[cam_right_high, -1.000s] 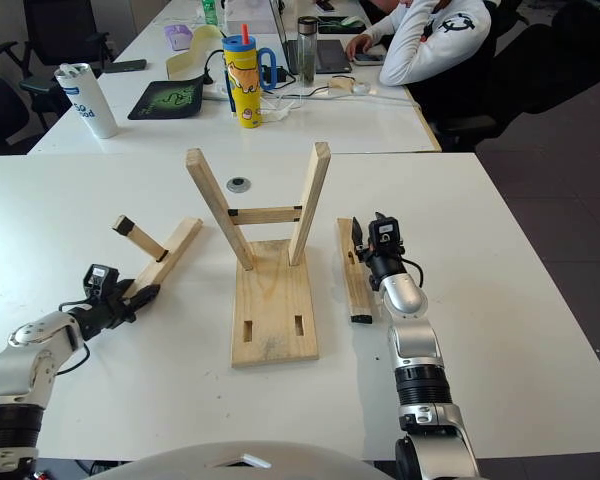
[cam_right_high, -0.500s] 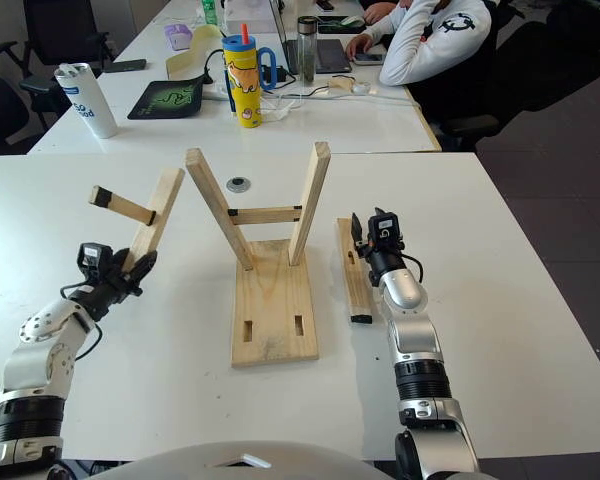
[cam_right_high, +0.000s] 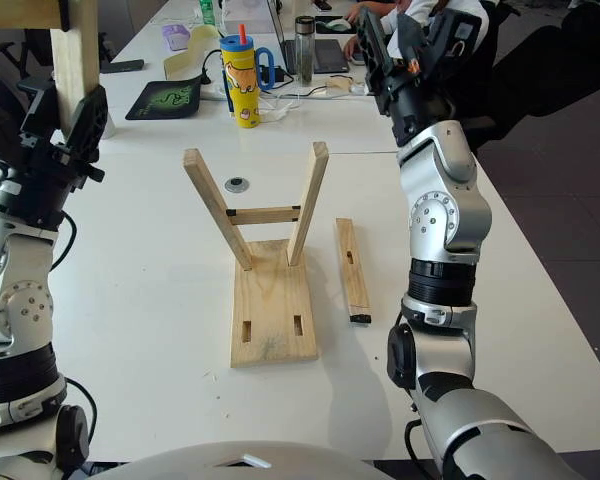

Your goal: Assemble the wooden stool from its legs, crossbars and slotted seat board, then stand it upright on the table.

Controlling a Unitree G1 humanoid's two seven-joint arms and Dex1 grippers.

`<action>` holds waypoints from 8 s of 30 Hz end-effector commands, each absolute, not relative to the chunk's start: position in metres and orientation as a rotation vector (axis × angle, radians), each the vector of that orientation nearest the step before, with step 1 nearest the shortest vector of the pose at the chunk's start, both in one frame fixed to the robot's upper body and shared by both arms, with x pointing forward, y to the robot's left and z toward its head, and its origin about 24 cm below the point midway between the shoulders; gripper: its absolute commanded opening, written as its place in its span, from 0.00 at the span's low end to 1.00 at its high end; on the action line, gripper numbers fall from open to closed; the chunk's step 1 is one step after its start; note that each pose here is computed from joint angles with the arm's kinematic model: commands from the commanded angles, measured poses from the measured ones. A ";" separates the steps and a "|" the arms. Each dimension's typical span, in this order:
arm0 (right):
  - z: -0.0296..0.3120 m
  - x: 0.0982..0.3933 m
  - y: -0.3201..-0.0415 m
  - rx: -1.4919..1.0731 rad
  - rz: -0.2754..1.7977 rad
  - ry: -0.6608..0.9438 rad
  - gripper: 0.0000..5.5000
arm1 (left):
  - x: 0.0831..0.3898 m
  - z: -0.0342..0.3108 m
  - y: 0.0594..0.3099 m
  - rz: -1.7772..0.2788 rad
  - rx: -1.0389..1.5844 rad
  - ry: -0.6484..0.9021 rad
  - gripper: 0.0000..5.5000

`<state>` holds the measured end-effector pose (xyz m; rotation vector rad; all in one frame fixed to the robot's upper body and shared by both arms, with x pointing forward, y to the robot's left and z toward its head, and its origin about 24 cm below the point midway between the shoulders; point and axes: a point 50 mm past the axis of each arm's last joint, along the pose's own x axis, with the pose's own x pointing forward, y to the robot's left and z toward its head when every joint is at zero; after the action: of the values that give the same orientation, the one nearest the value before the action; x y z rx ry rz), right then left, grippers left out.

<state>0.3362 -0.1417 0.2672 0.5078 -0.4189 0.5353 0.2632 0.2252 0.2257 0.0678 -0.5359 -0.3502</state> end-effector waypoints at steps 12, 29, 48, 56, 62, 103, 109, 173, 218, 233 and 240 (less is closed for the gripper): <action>0.307 0.295 -0.090 1.015 1.233 0.036 0.84 | 0.256 0.231 0.164 -0.695 0.195 -0.510 0.37; 0.315 0.304 -0.093 1.020 1.124 -0.037 0.81 | 0.260 0.217 0.152 -0.747 0.279 -0.454 0.37; 0.312 0.309 -0.096 1.007 1.085 -0.036 0.26 | 0.263 0.219 0.158 -0.677 0.339 -0.488 0.37; 0.311 0.311 -0.098 0.995 1.068 -0.048 0.23 | 0.262 0.221 0.160 -0.646 0.353 -0.496 0.37; 0.311 0.312 -0.098 0.998 1.051 -0.050 0.23 | 0.262 0.222 0.162 -0.612 0.370 -0.507 0.37; 0.299 0.359 -0.178 1.142 0.459 -0.236 0.19 | 0.184 0.074 0.165 -1.273 0.399 0.477 0.57; 0.297 0.360 -0.177 1.140 0.458 -0.222 0.19 | 0.189 0.053 0.155 -1.215 0.489 0.457 0.57; 0.121 0.316 -0.105 0.186 0.292 0.120 0.19 | 0.277 0.070 0.165 -0.521 0.324 0.063 0.57; 0.080 0.317 -0.160 0.058 0.198 0.540 0.44 | 0.269 0.047 0.175 -0.418 0.347 0.101 0.57; 0.058 0.309 -0.138 0.047 0.211 0.660 0.75 | 0.267 0.049 0.169 -0.419 0.309 0.089 0.57; 0.050 0.314 -0.144 0.009 0.130 0.649 0.59 | 0.269 0.053 0.169 -0.430 0.297 0.079 0.57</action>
<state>0.3119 -0.1414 0.0532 0.0203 0.6427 0.1589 0.2692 0.1681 0.0525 0.3019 0.0748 -0.4255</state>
